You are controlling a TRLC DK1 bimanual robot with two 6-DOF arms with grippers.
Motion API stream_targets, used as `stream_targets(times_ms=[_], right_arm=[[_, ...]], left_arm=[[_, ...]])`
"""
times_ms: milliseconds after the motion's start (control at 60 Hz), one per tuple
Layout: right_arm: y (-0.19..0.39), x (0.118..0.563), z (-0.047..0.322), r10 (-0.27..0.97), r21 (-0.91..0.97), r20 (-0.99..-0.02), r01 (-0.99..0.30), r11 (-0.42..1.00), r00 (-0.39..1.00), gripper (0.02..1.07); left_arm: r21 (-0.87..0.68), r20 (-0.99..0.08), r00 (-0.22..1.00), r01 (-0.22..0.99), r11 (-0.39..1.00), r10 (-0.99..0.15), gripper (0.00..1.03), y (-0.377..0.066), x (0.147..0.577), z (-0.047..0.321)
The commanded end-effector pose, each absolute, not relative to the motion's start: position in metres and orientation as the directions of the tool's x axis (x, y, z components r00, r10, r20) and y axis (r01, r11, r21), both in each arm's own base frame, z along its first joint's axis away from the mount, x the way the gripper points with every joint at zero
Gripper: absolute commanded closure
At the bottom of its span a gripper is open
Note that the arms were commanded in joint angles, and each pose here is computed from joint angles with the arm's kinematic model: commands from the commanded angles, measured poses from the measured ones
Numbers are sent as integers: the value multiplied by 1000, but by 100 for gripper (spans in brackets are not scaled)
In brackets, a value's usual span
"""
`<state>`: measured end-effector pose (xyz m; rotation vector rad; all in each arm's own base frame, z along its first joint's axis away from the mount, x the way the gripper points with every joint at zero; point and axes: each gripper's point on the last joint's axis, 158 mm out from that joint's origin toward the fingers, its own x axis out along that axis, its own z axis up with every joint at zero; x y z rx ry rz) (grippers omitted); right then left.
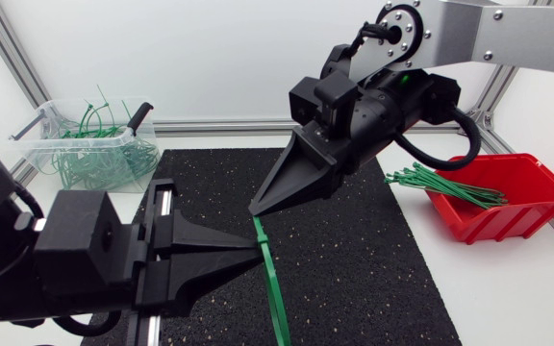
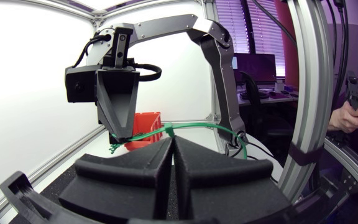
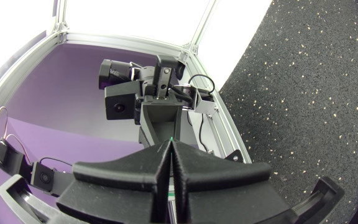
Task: Take a green cable tie from the red box, thread the tail through the head to close it, then place it in the transparent bin on the left.
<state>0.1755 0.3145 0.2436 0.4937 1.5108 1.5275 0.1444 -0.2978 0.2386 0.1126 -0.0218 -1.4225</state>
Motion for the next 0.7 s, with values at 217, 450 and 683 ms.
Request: stream_targets(times_ms=[217, 450, 683], right_arm=[[293, 171, 260, 827, 924, -318, -346, 161, -463, 41], [254, 196, 231, 770, 839, -518, -397, 372, -373, 11], [221, 234, 188, 649, 630, -746, -470, 618, -147, 6]], left_arm=[[88, -56, 169, 982, 164, -984, 100, -297, 161, 250], [38, -118, 219, 976, 216, -969, 100, -290, 180, 253], [42, -243, 438, 896, 442, -865, 100, -257, 240, 244]])
